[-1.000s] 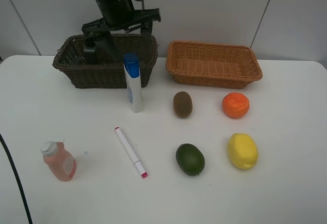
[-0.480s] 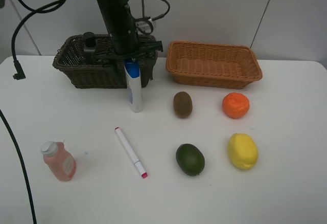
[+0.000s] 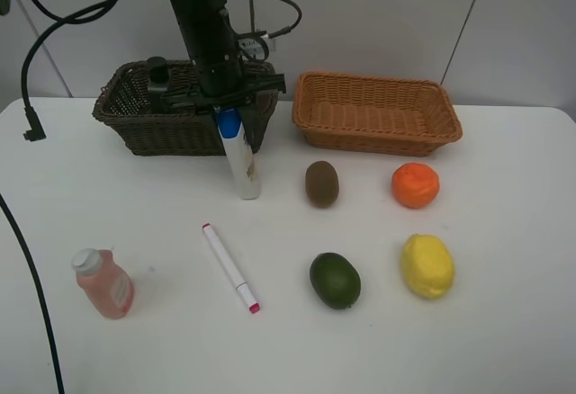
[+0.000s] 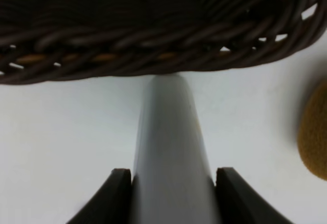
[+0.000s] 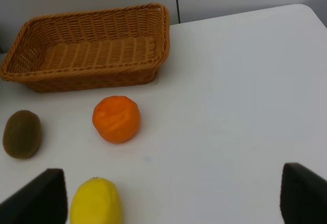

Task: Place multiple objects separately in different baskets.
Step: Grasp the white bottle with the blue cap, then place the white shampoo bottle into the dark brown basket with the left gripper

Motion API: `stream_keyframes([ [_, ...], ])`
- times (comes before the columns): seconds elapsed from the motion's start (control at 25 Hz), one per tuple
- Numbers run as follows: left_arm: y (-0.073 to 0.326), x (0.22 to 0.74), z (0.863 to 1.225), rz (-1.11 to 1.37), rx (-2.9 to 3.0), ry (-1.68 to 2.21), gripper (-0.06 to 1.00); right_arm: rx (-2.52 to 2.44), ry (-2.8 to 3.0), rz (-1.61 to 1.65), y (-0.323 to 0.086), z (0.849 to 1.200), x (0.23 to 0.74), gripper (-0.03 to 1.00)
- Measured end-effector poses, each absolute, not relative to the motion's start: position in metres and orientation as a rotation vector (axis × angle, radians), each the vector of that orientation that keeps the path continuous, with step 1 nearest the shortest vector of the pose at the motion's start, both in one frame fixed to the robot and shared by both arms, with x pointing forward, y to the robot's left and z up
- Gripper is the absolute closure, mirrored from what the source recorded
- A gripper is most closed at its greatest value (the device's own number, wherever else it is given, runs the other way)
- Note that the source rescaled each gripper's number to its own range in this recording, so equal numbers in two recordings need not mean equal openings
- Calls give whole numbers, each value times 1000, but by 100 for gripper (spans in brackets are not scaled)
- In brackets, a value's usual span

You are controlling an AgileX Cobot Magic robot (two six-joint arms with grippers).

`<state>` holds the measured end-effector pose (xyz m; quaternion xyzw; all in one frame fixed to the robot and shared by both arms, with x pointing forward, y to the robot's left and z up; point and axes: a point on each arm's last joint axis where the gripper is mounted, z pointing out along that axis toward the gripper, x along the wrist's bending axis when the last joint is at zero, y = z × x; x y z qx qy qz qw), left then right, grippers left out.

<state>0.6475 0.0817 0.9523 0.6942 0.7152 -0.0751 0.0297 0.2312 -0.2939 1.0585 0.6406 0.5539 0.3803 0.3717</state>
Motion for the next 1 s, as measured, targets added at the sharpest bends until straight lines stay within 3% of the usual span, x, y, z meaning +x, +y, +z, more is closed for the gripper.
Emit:
stream_keyframes([
  [0.16,82,648,978,-201,2138,2117,62,1642,1420,975,-294,1058,231,0],
  [0.32,83,657,1052,-79,2047,1898,62,1642,1420,975,-294,1058,231,0],
  [0.48,103,672,1095,23,1934,1812,62,1642,1420,975,-294,1058,231,0],
  [0.6,126,687,1089,46,1888,1868,62,1642,1420,975,-294,1058,231,0],
  [0.72,144,705,1060,40,1890,1950,62,1642,1420,975,-294,1058,231,0],
  [1.0,156,724,1005,35,2023,1971,62,1642,1420,975,-294,1058,231,0],
])
